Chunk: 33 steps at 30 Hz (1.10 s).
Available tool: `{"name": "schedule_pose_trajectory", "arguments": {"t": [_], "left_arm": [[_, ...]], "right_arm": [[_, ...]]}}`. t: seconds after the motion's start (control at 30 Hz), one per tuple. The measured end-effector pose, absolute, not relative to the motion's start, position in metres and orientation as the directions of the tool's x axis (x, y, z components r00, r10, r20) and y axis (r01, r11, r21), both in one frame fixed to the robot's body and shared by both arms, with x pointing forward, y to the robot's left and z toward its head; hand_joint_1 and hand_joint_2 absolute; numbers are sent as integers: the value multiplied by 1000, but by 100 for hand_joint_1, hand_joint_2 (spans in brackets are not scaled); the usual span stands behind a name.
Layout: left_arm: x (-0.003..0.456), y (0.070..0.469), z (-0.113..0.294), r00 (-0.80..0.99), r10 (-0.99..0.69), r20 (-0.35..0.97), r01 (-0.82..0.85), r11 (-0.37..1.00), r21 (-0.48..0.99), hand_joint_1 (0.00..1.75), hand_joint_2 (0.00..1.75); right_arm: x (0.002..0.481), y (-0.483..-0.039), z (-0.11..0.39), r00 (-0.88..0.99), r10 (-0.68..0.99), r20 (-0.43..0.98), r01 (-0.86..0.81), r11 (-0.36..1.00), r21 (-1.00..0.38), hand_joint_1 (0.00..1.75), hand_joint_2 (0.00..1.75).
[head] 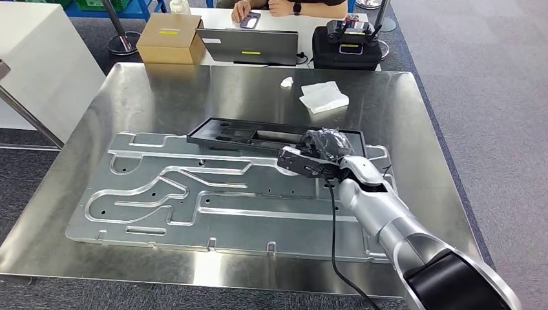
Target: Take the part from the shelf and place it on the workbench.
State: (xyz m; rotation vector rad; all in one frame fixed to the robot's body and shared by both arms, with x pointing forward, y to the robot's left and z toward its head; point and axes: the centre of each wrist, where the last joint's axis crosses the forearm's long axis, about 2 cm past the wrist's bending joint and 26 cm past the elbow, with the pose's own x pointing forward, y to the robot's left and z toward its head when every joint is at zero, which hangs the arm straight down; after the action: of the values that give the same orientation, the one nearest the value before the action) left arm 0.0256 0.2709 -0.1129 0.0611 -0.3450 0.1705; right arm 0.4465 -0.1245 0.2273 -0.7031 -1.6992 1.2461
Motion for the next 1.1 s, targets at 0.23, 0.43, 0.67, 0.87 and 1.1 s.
{"name": "schedule_pose_trajectory", "arguments": {"t": [0.23, 0.43, 0.67, 0.87, 1.1], "left_arm": [[27, 271, -113, 930, 139, 339, -159, 987, 30, 0, 175], [29, 271, -113, 930, 132, 344, -151, 988, 30, 0, 175], [32, 271, -112, 927, 130, 353, -150, 988, 29, 0, 175], [32, 271, -112, 921, 134, 365, -155, 987, 29, 0, 175], [30, 271, -113, 896, 135, 422, -184, 980, 78, 0, 175]], "right_arm": [[445, -120, 223, -435, 845, 310, -61, 316, -947, 175, 175], [445, -120, 222, -440, 850, 290, -42, 303, -952, 175, 175], [438, -106, 219, -517, 808, 283, -38, 308, -950, 175, 175], [426, -88, 211, -579, 762, 290, -63, 313, -948, 175, 175], [420, -84, 204, -587, 758, 283, -74, 298, -952, 175, 175]]}}
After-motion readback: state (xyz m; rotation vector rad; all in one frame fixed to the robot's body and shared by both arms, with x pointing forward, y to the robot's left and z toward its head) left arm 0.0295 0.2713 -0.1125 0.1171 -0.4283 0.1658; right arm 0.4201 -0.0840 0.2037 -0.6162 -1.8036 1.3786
